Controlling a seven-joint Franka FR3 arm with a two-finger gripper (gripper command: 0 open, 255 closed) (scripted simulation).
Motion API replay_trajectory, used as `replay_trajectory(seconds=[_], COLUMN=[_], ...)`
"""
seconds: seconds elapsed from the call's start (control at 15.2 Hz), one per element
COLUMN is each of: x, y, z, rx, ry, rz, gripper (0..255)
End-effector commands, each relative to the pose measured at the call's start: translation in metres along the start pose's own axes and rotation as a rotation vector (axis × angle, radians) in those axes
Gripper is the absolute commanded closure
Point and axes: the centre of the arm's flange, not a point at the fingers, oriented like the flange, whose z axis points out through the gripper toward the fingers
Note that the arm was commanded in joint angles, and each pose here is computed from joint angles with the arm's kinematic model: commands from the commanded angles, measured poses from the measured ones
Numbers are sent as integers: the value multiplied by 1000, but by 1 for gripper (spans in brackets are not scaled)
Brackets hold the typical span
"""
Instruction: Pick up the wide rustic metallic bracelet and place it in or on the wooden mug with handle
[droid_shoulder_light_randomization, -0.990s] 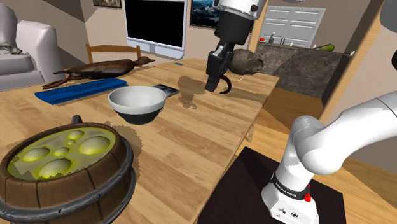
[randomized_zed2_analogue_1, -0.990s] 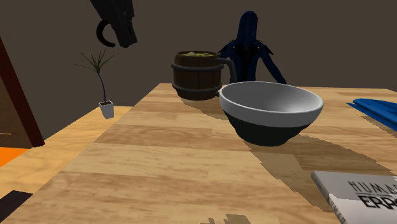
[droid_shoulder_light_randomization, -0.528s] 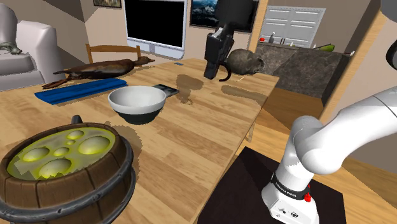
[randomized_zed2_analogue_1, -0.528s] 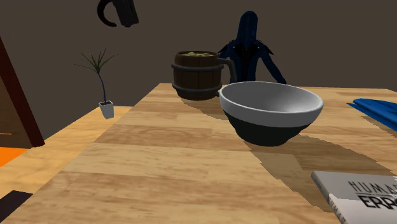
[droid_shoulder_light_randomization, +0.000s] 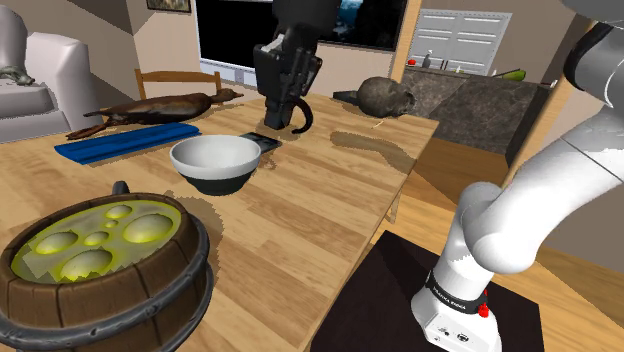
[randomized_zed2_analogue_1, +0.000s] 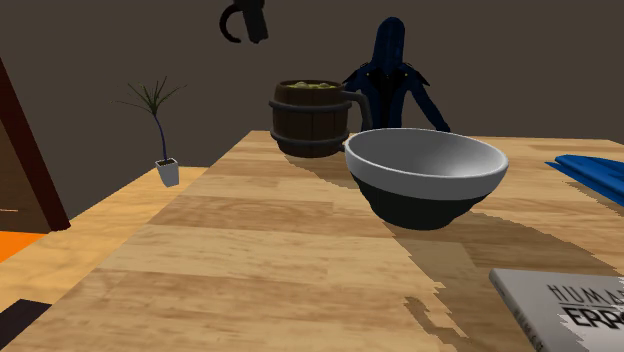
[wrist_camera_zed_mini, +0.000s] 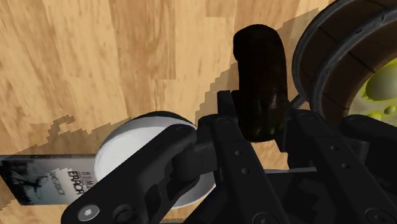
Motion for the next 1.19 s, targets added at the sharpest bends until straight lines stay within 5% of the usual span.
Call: replay_trajectory(seconds=[0.0,1.12], x=[13,109], y=[-24,-193], z=[4,46], rx=[2,2], ry=[0,0], rz=[1,1], gripper=[255,255])
